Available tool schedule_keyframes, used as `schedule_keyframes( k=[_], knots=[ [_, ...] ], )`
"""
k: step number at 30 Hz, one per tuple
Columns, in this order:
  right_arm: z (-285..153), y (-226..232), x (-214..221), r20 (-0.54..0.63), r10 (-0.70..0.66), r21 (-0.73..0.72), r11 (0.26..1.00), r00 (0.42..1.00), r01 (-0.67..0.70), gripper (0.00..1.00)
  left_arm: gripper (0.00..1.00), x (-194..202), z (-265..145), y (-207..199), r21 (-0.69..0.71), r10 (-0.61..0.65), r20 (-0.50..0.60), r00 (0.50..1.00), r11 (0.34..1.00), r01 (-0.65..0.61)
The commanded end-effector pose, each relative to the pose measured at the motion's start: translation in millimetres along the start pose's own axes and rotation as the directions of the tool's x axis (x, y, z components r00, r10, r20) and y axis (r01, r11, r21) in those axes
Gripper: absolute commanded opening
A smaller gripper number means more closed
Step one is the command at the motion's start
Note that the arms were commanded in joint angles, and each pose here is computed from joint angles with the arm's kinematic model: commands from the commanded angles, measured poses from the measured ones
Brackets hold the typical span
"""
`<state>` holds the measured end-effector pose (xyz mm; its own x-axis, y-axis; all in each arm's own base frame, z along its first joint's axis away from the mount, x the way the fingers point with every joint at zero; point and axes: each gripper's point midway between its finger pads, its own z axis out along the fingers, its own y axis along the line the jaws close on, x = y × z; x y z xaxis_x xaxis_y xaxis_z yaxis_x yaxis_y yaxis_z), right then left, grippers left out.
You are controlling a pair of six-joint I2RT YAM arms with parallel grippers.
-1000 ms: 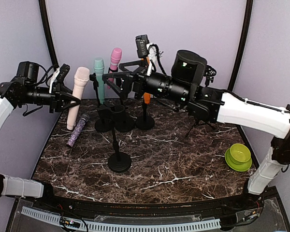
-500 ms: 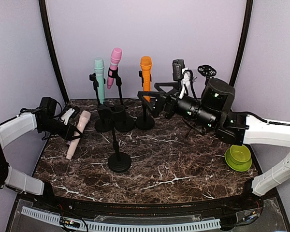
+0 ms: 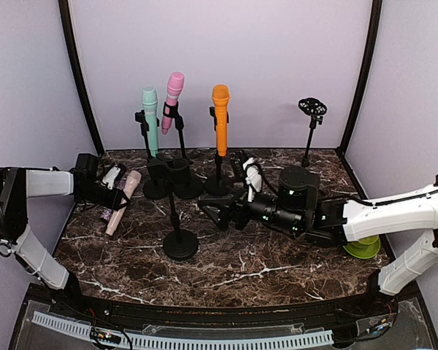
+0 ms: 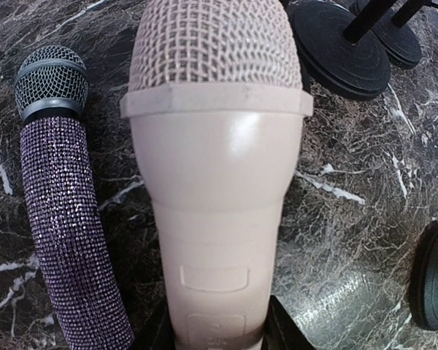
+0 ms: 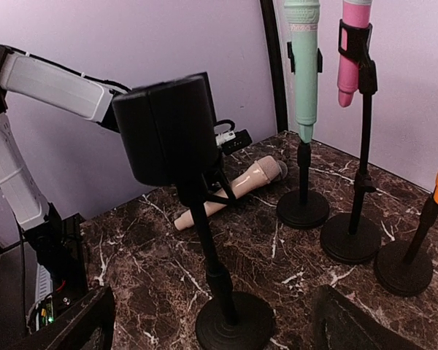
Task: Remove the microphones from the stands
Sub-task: Place the microphone at the corner of the board.
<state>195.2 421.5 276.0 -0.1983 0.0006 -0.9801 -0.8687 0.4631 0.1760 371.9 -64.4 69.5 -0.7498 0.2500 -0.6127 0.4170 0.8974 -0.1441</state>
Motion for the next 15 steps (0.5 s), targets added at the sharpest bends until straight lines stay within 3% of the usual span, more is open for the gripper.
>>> schedule_keyframes(
  k=[1,5,9,15],
  knots=[
    [19.3,10.6,21.0,0.017,-0.026,-0.029,0.999,1.000,0.027,0.93,0.17,-11.3,8.0,6.6,-0.032,-0.001,0.036,0.999,0.999,0.002],
    [40.7,24.4,51.5,-0.009,-0.031,-0.060,0.998,0.999,0.031,0.93,0.30,-13.5,12.1,1.9,-0.001,-0.018,0.028,0.999,1.000,0.018],
    [65.3,12.0,67.8,-0.024,-0.122,0.078,0.989,0.992,0.123,0.84,0.36,-19.6,8.7,-1.2,0.011,-0.010,0.035,0.999,1.000,0.010],
    [91.0,7.0,87.6,-0.036,-0.178,0.163,0.970,0.983,0.181,0.80,0.45,-26.5,1.8,-5.5,0.023,0.002,0.051,0.999,1.000,-0.003]
  ],
)
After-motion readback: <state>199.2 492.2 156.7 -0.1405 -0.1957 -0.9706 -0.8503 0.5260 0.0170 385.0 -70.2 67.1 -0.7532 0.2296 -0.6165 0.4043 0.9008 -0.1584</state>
